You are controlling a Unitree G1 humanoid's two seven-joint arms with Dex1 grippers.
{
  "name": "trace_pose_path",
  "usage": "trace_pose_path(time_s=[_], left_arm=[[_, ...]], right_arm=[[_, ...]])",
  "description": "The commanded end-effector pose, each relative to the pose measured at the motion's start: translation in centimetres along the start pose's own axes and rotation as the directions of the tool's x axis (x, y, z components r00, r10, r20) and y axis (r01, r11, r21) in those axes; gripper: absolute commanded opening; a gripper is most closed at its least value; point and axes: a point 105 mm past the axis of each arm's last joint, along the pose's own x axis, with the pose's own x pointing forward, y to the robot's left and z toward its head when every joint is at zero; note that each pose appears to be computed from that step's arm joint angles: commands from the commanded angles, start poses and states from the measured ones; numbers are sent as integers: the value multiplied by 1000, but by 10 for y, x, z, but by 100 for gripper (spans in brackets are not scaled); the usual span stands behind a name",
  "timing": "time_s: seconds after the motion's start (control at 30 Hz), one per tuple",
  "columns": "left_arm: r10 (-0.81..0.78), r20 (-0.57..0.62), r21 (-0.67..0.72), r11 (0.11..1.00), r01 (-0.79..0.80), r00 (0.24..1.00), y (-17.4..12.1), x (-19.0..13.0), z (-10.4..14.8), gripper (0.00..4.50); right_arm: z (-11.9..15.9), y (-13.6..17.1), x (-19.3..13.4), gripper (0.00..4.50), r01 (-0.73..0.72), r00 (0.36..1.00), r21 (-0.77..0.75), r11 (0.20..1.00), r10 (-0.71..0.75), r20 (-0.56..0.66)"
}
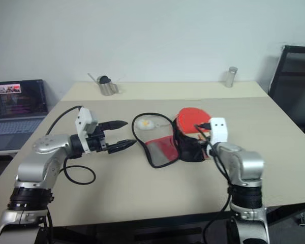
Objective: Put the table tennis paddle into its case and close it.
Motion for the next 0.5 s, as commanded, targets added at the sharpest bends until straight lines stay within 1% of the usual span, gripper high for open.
trace_pose_path(time_s=[0.03, 0.27, 0.5], left_arm=[[12, 38, 65, 998, -15, 999, 3, -2, 19, 450], [17, 38, 75, 997, -20, 999, 3, -1, 20, 450], [15, 39, 82, 996, -19, 999, 2, 3, 20, 450]], right_arm=[[30, 1, 4, 110, 21, 991, -27, 999, -18, 130], [21, -9, 32, 110, 67, 992, -7, 998, -65, 109], [16, 4, 48, 110, 66, 993, -6, 998, -65, 99]])
